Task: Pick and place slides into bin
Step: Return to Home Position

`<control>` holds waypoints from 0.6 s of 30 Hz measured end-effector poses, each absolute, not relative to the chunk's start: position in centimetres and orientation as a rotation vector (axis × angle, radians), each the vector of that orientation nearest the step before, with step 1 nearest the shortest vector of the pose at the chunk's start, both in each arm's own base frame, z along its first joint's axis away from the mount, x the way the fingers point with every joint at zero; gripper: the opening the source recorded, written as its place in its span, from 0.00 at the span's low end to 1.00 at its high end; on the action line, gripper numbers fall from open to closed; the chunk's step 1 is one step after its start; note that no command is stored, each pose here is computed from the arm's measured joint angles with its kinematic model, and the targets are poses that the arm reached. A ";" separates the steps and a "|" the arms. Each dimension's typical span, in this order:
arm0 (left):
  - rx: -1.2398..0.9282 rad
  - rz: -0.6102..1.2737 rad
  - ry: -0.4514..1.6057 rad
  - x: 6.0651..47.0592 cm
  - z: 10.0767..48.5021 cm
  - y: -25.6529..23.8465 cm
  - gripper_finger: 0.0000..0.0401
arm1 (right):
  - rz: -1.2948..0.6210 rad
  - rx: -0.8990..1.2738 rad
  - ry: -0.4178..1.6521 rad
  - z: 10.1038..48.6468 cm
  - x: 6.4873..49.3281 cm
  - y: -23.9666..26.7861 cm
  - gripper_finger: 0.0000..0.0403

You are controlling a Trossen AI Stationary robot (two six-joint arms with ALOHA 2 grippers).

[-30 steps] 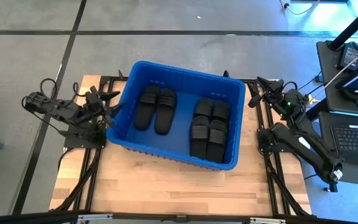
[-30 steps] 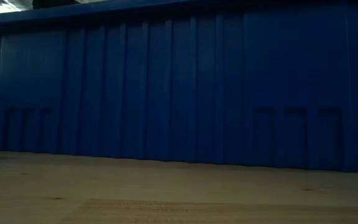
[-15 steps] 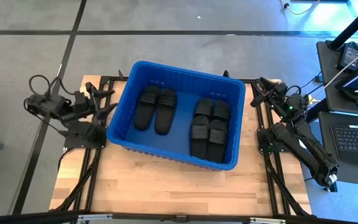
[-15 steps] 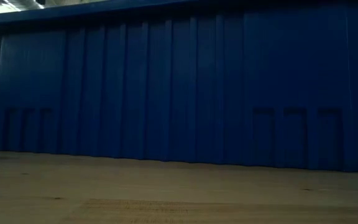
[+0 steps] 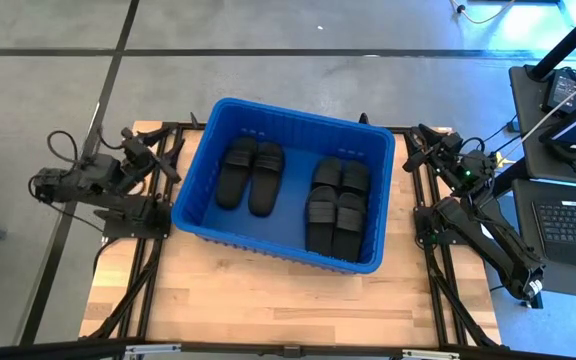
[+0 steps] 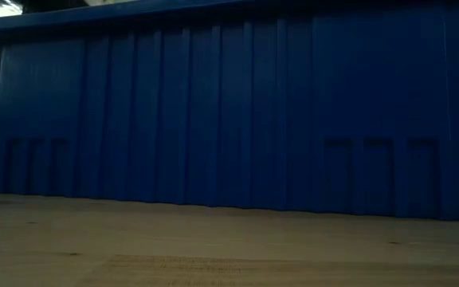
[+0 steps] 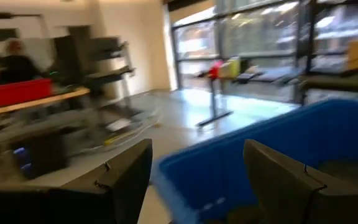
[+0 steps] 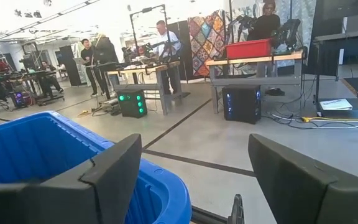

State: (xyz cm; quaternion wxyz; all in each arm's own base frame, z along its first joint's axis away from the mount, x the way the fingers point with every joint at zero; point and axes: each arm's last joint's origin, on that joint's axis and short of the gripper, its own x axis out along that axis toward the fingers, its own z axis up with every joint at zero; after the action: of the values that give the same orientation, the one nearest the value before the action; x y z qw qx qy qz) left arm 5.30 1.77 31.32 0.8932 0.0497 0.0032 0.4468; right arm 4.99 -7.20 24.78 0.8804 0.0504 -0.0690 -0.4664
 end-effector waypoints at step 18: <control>0.048 1.162 0.021 5.1 23.5 3.4 0.62 | -0.980 0.099 -0.147 24.8 5.0 -7.2 0.74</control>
State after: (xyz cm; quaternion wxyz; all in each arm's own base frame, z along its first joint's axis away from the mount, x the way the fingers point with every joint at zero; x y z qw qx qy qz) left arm 5.11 3.44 23.53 0.8355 0.0226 0.0101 0.5489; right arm 4.97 -7.21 24.85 0.8786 0.0476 -0.0705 -0.4700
